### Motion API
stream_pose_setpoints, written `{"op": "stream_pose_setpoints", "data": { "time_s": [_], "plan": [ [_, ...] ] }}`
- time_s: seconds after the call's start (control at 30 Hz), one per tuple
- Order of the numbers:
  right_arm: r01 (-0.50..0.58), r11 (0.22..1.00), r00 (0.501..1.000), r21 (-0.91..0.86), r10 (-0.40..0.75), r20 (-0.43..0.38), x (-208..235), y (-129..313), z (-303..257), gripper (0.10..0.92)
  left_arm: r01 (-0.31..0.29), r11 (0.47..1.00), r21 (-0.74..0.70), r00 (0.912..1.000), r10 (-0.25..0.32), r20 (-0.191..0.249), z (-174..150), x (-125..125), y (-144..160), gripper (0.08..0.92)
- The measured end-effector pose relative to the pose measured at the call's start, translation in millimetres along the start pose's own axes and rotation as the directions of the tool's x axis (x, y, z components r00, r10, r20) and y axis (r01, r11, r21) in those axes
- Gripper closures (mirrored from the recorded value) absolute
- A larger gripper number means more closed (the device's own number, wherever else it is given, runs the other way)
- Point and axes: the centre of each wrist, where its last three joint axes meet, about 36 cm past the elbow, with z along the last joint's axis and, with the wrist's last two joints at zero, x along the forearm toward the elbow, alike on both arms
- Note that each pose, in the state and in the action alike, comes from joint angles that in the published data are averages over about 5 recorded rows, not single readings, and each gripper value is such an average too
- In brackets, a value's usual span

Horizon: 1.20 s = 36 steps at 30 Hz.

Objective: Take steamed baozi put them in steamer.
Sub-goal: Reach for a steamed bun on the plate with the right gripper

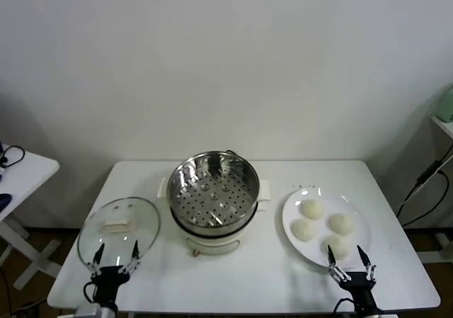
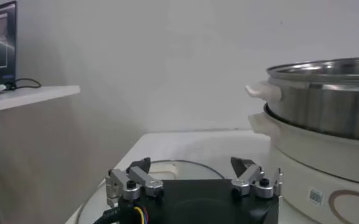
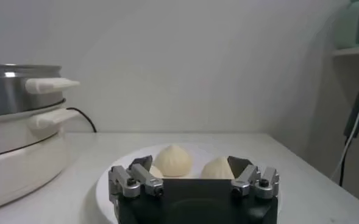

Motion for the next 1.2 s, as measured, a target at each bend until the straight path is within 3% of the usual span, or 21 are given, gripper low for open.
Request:
{"op": "stream_pose_setpoints", "data": {
  "time_s": [0.3,0.6,0.83,1.2],
  "plan": [
    [0.054,0.99,0.998,0.13,-0.053,-0.016,-43,-25,-52,0.2,-0.004,1.0,-0.01,1.0,0.004,0.003,-1,-2,2,0.177],
    [0.206,0.909,0.978,0.362,-0.175,-0.118,-99,-42,-122,0.2,-0.015,1.0,-0.02,0.9999,0.015,0.007,-2,-5,1,0.177],
    [0.363,0.765,0.931,0.533,-0.268,-0.249,-133,-59,-166,0.2,-0.022,0.999,-0.029,0.9997,0.023,0.007,-1,-4,0,0.177],
    [0.602,0.433,0.798,0.671,-0.346,-0.493,-187,-92,-231,0.2,-0.039,0.998,-0.044,0.9991,0.04,0.014,-1,-4,-3,0.177]
  ]
}}
